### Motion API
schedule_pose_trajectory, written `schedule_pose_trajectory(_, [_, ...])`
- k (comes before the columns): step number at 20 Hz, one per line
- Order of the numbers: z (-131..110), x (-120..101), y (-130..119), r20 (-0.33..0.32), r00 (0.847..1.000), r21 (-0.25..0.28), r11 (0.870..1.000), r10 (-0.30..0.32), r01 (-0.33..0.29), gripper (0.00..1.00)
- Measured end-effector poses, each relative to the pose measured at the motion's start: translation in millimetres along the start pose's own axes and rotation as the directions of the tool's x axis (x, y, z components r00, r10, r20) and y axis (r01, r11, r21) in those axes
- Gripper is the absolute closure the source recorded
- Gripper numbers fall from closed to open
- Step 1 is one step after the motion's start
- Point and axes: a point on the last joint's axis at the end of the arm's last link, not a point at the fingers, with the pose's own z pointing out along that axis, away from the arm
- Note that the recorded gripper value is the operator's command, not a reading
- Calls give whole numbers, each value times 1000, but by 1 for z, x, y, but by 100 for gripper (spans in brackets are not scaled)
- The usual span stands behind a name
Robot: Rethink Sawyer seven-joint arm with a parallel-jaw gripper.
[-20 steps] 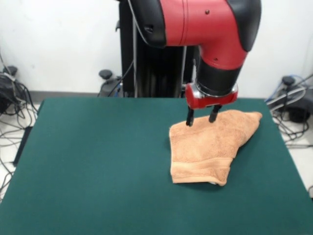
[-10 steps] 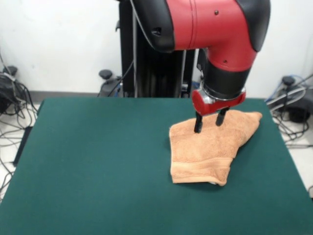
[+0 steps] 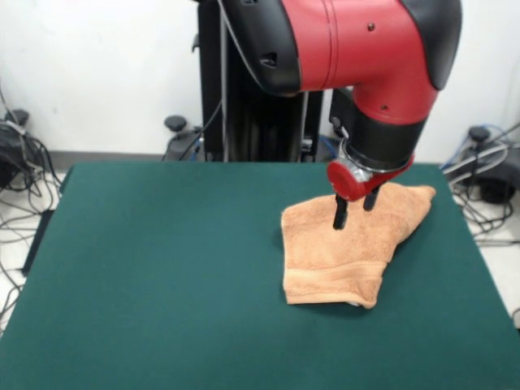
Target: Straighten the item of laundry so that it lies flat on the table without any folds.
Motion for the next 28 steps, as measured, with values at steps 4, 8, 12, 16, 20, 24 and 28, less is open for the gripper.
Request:
schedule_pose_trajectory(4, [4,-2,-6,6,999,2,999,-32,32,0])
schedule_pose_trajectory(8, [1,-5,-16,20,999,9,1000,-25,25,0])
schedule_pose_trajectory(12, [-6,-15,-26,46,999,26,1000,-19,17,0])
schedule_pose_trajectory(16, [-6,-20,-34,55,998,42,999,-18,15,0])
schedule_pose_trajectory(20, [-1,-25,-46,62,998,62,998,-16,12,0])
schedule_pose_trajectory(24, [8,-27,-56,64,998,77,997,-15,10,0])
schedule_pose_trajectory(28, [13,-24,-64,62,998,83,997,-10,5,0])
